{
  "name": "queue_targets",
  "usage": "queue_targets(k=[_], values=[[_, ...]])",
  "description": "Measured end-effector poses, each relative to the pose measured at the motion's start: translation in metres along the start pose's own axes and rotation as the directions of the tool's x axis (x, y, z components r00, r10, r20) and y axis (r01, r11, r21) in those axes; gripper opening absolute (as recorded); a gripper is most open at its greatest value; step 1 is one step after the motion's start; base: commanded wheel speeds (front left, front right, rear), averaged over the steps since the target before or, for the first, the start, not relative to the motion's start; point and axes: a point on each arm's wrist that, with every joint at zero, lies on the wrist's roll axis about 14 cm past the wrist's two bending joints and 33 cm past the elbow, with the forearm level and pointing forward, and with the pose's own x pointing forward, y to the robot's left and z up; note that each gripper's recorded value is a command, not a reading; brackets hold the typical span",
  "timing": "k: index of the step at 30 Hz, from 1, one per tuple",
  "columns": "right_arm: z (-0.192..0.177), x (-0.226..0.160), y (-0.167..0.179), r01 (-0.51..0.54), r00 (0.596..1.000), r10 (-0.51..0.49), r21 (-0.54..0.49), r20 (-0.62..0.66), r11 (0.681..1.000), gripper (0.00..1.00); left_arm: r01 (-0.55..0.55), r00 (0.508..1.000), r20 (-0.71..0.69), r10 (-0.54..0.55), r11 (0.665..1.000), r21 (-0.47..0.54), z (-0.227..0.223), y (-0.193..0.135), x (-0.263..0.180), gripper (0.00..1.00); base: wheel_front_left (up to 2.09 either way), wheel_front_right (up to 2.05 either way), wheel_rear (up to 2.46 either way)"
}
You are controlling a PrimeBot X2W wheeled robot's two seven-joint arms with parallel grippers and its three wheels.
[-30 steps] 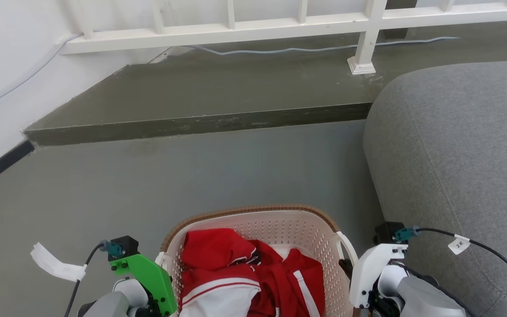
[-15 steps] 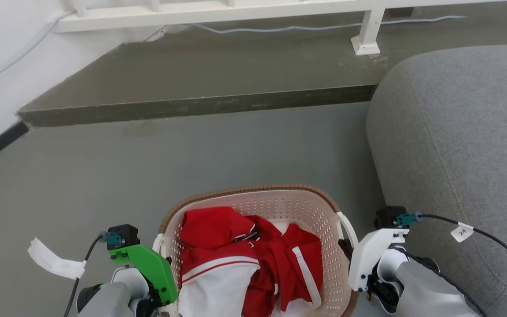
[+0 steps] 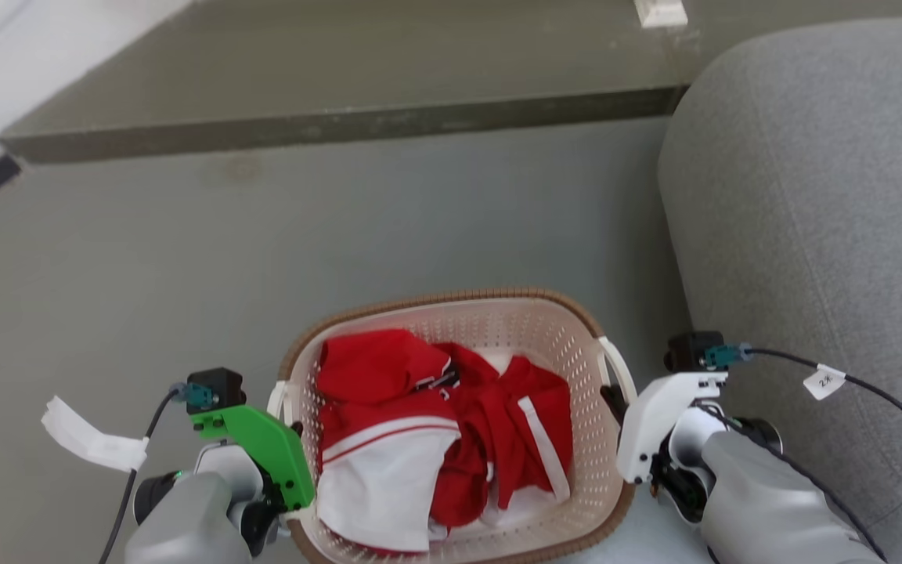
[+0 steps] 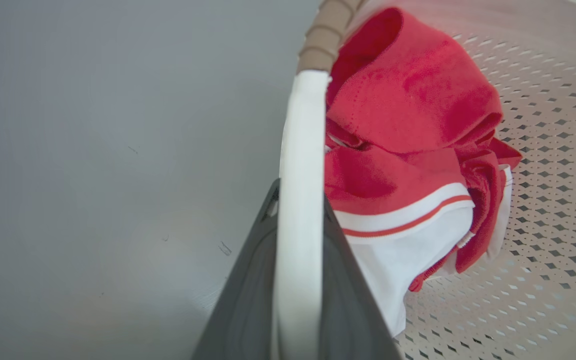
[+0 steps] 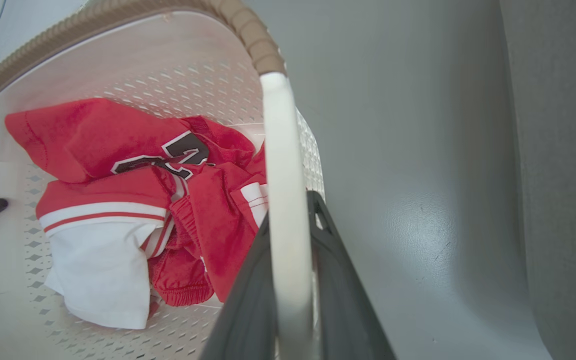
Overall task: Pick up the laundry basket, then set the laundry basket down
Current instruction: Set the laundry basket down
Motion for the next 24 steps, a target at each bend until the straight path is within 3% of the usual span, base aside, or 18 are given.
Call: queue_targets(k=[24], values=[[0.001,0.074,-0.03,0.017,0.998,-0.018,-0.027,-0.065,1.0,0.0,-0.025,0.997,-0.077,0.02,0.998,-0.061,0.0,0.026,0.073,0.0,0.0,0.0,0.0]])
